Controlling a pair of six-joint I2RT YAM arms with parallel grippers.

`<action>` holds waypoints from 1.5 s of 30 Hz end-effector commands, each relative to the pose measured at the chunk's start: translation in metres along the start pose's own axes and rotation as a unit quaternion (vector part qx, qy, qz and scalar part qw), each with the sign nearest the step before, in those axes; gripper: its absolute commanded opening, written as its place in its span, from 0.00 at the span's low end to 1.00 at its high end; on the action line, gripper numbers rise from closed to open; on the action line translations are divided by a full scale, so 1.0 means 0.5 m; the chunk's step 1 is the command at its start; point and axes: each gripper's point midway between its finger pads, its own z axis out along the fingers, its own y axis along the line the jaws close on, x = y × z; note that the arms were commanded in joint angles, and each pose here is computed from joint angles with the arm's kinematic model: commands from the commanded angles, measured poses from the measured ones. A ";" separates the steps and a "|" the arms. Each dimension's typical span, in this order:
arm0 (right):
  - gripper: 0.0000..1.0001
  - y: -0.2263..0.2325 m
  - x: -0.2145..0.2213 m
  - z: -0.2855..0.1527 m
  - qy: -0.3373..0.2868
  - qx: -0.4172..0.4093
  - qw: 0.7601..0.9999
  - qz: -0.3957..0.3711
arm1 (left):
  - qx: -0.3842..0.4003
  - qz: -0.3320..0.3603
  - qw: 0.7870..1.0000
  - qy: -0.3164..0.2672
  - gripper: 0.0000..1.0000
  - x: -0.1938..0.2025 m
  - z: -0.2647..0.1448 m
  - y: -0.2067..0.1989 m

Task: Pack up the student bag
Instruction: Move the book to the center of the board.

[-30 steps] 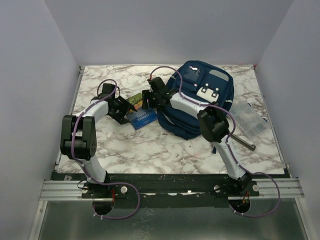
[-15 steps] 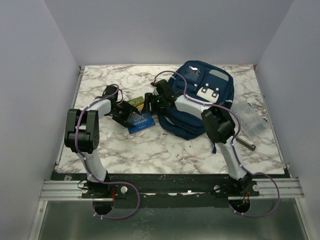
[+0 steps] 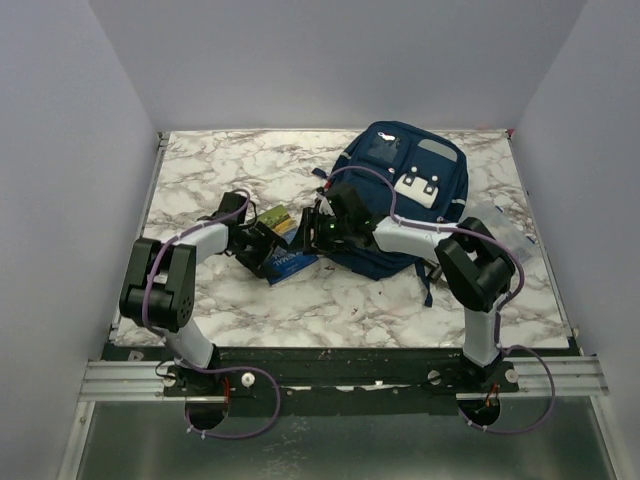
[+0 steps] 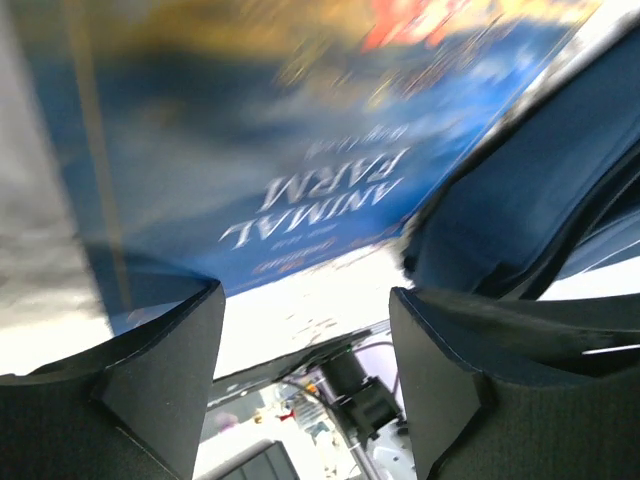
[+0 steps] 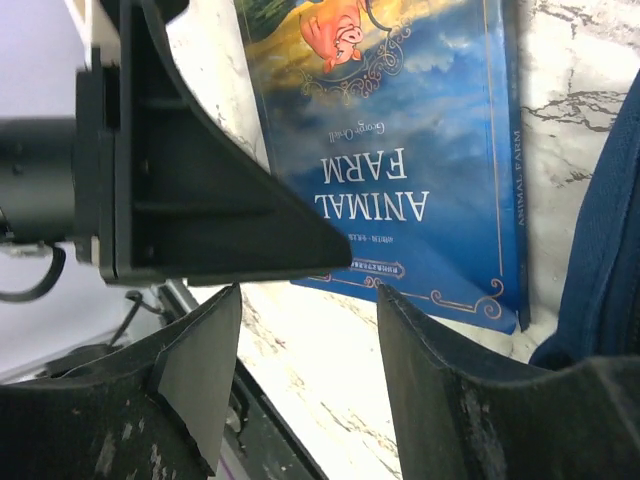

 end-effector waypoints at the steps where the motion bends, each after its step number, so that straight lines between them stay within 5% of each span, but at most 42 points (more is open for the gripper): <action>1: 0.60 -0.024 -0.008 -0.032 -0.029 0.078 0.994 -0.068 | -0.014 0.044 0.999 -0.028 0.70 0.023 -0.025 0.056; 10: 0.63 -0.065 -0.054 0.050 -0.049 0.138 0.974 -0.171 | 0.072 0.192 0.965 -0.164 0.79 -0.053 -0.181 -0.007; 14: 0.63 -0.077 -0.094 0.088 -0.069 0.178 0.958 -0.215 | 0.100 0.188 0.953 -0.215 0.81 -0.110 -0.249 -0.034; 21: 0.63 -0.117 -0.060 0.127 -0.043 0.242 0.923 -0.297 | 0.118 0.168 0.960 -0.192 0.80 -0.137 -0.249 -0.041; 27: 0.62 -0.180 0.098 0.101 0.017 0.268 0.896 -0.354 | 0.117 0.180 0.961 -0.174 0.79 -0.119 -0.233 -0.020; 31: 0.60 -0.204 0.219 0.060 0.068 0.248 0.918 -0.302 | 0.120 0.199 0.961 -0.153 0.78 -0.086 -0.221 -0.007; 37: 0.59 -0.120 0.342 -0.009 0.099 0.126 0.965 -0.210 | 0.099 0.232 0.958 -0.135 0.78 -0.020 -0.189 0.025; 45: 0.63 -0.026 0.257 -0.105 -0.008 0.159 0.982 -0.101 | 0.078 0.277 0.952 -0.099 0.77 0.035 -0.154 0.040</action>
